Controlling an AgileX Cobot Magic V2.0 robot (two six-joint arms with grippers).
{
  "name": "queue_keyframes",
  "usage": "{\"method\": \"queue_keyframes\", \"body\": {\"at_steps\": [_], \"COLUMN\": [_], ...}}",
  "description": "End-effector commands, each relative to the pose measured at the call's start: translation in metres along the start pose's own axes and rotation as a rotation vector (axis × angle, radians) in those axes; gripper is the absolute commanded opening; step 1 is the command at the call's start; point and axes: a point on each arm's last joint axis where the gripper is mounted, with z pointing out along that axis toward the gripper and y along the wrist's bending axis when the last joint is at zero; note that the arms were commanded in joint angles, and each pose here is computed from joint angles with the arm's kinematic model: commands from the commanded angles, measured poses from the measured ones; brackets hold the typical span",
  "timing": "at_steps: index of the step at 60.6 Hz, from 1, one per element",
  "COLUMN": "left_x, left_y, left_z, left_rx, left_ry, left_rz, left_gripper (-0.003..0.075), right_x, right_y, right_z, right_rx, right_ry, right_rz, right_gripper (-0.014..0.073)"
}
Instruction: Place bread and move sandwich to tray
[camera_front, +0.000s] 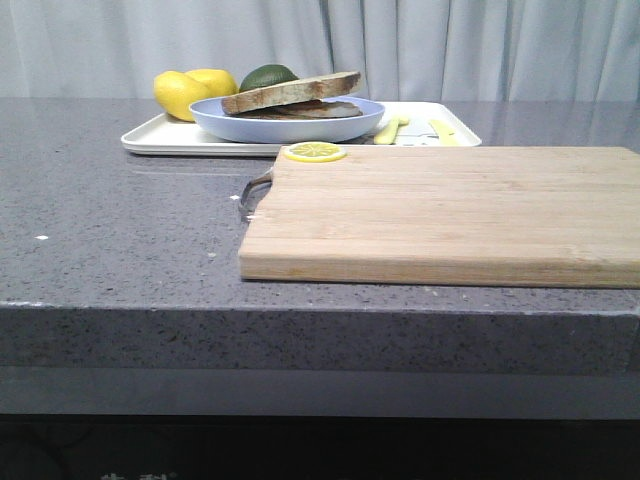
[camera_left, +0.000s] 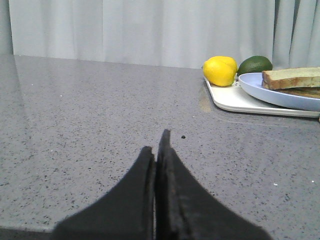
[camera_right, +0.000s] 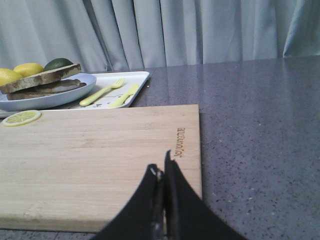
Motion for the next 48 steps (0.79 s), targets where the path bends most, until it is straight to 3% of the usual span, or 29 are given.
{"method": "queue_keyframes", "body": {"at_steps": [1,18,48], "left_x": [-0.010,-0.010,-0.010], "left_y": [0.000,0.000,0.000], "left_z": [-0.002,-0.002,-0.002], "left_rx": [0.004,0.004,0.004], "left_ry": [-0.114,-0.114,-0.114], "left_rz": [-0.010,-0.010,-0.010], "left_gripper": [-0.0020,-0.0020,-0.0020], "right_x": [-0.005,0.011,0.013], "right_y": [0.000,0.000,0.000], "right_z": [-0.002,-0.002,-0.002], "right_rx": [0.000,0.004,0.005], "right_ry": [-0.049,0.129,0.141], "right_rz": [-0.005,-0.005,-0.005], "right_gripper": [-0.0064,-0.0064,-0.0064]}}
